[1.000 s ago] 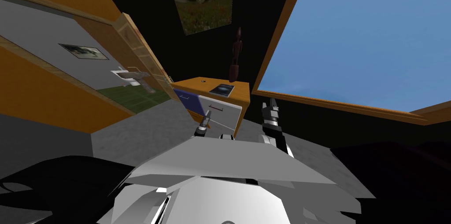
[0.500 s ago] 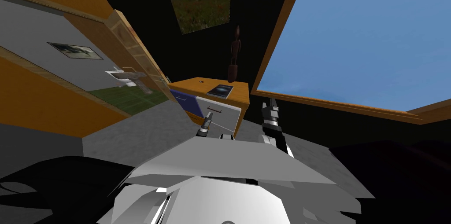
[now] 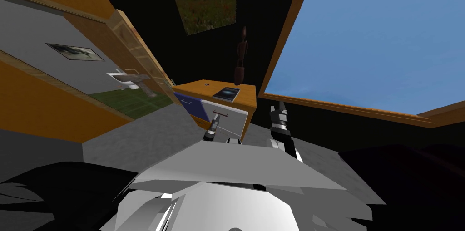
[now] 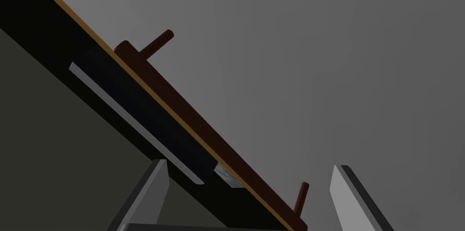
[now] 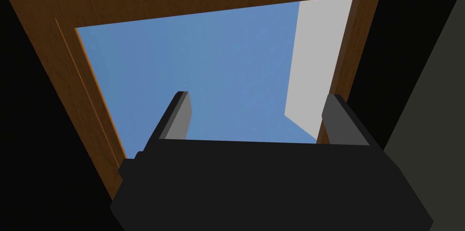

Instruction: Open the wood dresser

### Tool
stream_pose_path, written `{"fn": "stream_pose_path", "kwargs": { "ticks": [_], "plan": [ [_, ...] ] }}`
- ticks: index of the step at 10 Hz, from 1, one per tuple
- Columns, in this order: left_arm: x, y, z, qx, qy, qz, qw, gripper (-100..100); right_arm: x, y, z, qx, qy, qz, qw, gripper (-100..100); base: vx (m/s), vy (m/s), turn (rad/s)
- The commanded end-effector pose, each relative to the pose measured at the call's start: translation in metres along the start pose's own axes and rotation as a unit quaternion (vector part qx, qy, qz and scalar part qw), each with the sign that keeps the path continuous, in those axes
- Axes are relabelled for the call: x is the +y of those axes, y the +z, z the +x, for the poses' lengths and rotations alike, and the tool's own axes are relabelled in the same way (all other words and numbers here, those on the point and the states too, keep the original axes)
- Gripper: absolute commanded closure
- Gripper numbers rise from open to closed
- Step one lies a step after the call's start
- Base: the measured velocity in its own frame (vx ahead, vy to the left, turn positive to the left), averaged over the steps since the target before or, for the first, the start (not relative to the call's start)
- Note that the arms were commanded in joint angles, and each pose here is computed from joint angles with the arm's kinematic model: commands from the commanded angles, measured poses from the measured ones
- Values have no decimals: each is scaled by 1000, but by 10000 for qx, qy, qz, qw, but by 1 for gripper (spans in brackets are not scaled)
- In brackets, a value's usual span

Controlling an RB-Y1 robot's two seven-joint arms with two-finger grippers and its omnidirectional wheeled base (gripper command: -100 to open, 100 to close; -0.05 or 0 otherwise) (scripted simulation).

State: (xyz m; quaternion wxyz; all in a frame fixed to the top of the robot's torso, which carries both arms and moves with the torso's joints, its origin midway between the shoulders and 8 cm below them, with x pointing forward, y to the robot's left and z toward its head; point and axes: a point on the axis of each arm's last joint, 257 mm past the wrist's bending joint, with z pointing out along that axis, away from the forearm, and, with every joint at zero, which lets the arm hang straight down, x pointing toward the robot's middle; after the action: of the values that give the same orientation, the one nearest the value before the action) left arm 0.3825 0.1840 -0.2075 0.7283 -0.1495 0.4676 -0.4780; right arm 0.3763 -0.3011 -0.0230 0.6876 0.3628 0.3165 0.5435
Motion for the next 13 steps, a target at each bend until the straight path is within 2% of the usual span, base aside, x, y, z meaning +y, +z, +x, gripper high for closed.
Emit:
{"fn": "stream_pose_path", "kwargs": {
  "ticks": [1, 2, 3, 6, 7, 8, 9, 11, 12, 13],
  "plan": [
    [2, 16, -5, 4, -3, -9, 10000, -100, 0, 0, 0, 0, 0, 0, 10000, 0, -11, -20, 1],
    [1, 13, -5, 0, 2, 4, 10000, -100, 0, 0, 0, 0, 0, 0, 10000, 0, -4, -9, 0],
    [1, 3, -2, 4, -2, -9, 10000, 100, 0, 0, 0, 0, 0, 0, 10000, 0, 5, 8, -2],
    [-1, -14, 3, 2, -3, -11, 10000, 100, 0, 0, 0, 0, -1, 0, 10000, 0, 9, 18, -1],
    [1, -10, 1, 7, -5, -20, 10000, 100, 0, 0, 0, 0, -1, 0, 10000, 0, 4, 8, 1],
    [1, -11, -4, 100, 94, 50, 9999, -100, 0, 0, 0, 0, 0, 0, 10000, 0, -10, -9, 1],
    [0, -3, -5, 93, 76, 55, 9999, -100, 0, 0, 0, 0, 0, 0, 10000, 0, -46, -48, 6],
    [0, 5, -5, 80, 37, 31, 10000, -100, 0, 0, 0, 0, 1, -1, 10000, 0, -74, -83, 5],
    [-2, 9, -2, -9, -58, -15, 10000, -100, 0, 0, 0, 0, 1, -1, 10000, 0, -55, -72, 1],
    [-1, 5, -3, 31, -9, 14, 10000, -100, 0, 0, 0, 0, 1, 0, 10000, 0, -22, -34, 0]
  ]
}}
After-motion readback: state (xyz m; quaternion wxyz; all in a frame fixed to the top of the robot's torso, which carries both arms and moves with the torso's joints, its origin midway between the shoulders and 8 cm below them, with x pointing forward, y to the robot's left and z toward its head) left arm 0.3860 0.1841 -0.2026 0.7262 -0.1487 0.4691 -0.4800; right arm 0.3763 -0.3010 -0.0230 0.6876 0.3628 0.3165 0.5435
